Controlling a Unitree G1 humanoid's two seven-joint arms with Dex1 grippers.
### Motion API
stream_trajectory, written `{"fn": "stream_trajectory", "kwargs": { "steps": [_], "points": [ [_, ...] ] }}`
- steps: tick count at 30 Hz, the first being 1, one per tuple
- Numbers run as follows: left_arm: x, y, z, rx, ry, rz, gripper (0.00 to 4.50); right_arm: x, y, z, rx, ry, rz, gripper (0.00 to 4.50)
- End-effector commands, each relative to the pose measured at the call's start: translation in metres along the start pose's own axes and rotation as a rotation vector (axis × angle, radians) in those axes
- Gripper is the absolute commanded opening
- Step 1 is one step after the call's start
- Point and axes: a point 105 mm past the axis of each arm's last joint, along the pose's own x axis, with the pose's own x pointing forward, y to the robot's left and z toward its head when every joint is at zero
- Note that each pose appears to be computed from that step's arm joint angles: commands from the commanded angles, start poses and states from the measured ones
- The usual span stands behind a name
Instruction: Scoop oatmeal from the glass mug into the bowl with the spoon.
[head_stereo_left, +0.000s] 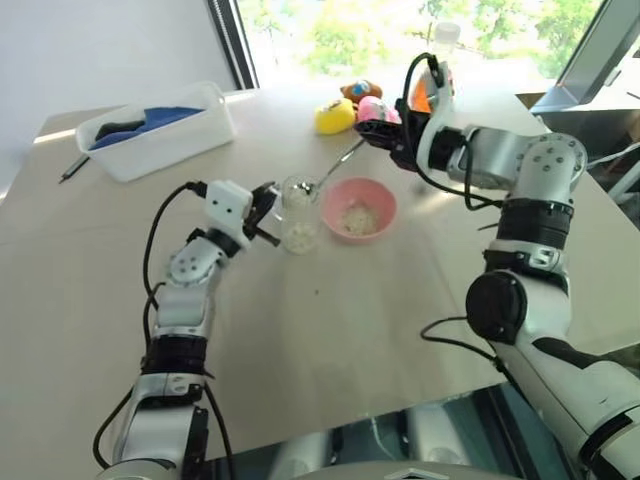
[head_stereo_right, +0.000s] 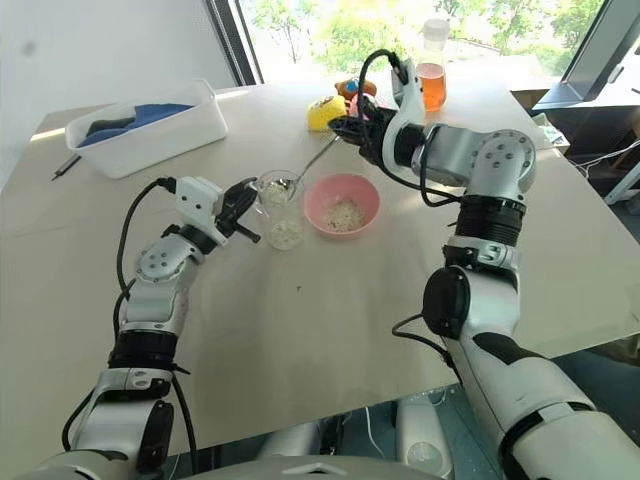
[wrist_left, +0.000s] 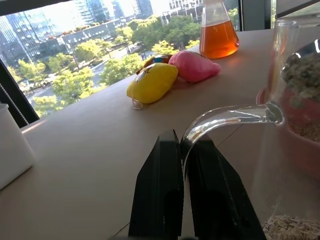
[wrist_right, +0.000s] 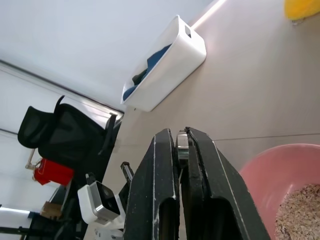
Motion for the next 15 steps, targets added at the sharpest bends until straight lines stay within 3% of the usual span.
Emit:
{"fn": "stream_trajectory", "kwargs": {
  "steps": [1,15],
  "points": [
    [-0.0009,0.0068,0.0096,0.016,-0.05,0.026,0.03,-0.0059,0.0154,0.0143,-0.019,-0.036,0.039,0.0],
    [-0.0022,0.0142,0.0047,0.024,-0.043,0.037,0.03,-0.0145,0.0093,0.0211,0.106,-0.075,0.032,0.0]
  ]
}}
